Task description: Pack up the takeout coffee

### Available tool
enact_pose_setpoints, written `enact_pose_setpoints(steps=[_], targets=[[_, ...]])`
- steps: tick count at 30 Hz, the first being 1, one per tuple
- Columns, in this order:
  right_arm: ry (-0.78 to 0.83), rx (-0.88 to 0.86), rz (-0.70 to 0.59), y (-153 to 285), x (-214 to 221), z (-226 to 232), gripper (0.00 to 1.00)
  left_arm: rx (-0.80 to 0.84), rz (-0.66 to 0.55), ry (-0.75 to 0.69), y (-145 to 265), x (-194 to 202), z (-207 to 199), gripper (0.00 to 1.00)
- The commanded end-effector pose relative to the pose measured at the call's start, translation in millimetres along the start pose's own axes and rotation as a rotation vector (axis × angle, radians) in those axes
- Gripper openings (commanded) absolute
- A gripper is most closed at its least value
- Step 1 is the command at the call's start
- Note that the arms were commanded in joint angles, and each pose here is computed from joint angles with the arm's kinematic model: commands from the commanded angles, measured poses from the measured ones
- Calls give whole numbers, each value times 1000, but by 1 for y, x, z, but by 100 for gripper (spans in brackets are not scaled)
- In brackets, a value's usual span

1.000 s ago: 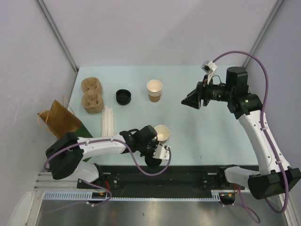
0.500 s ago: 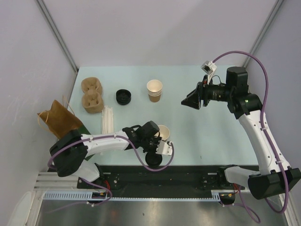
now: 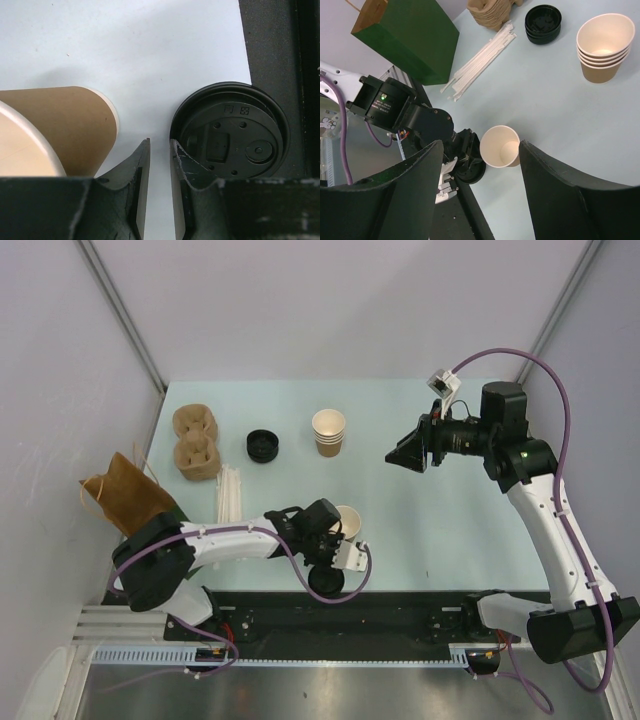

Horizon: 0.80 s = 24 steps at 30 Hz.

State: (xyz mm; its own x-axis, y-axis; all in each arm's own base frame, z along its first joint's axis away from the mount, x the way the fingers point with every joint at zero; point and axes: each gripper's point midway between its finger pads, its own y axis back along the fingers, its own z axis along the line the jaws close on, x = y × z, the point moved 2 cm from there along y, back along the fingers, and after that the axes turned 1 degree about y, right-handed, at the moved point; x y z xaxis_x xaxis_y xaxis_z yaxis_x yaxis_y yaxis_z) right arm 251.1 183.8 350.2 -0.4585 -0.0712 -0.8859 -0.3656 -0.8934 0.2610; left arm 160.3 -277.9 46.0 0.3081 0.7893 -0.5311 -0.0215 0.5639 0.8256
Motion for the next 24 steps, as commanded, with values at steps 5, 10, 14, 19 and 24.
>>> enact_pose_setpoints(steps=[5,10,14,19,24], targets=[[44,-32,-38,4,-11,10,68,-51,-81,6,25,-32,17,27],[41,-33,-43,3,-12,10,68,-33,-104,19,36,-41,13,28],[42,-34,-46,4,-13,11,68,-9,-83,25,33,-35,8,29],[45,-34,-46,4,-13,11,68,18,-71,29,25,-32,2,29],[46,-31,-44,4,-12,10,68,48,-54,34,15,-26,-5,30]])
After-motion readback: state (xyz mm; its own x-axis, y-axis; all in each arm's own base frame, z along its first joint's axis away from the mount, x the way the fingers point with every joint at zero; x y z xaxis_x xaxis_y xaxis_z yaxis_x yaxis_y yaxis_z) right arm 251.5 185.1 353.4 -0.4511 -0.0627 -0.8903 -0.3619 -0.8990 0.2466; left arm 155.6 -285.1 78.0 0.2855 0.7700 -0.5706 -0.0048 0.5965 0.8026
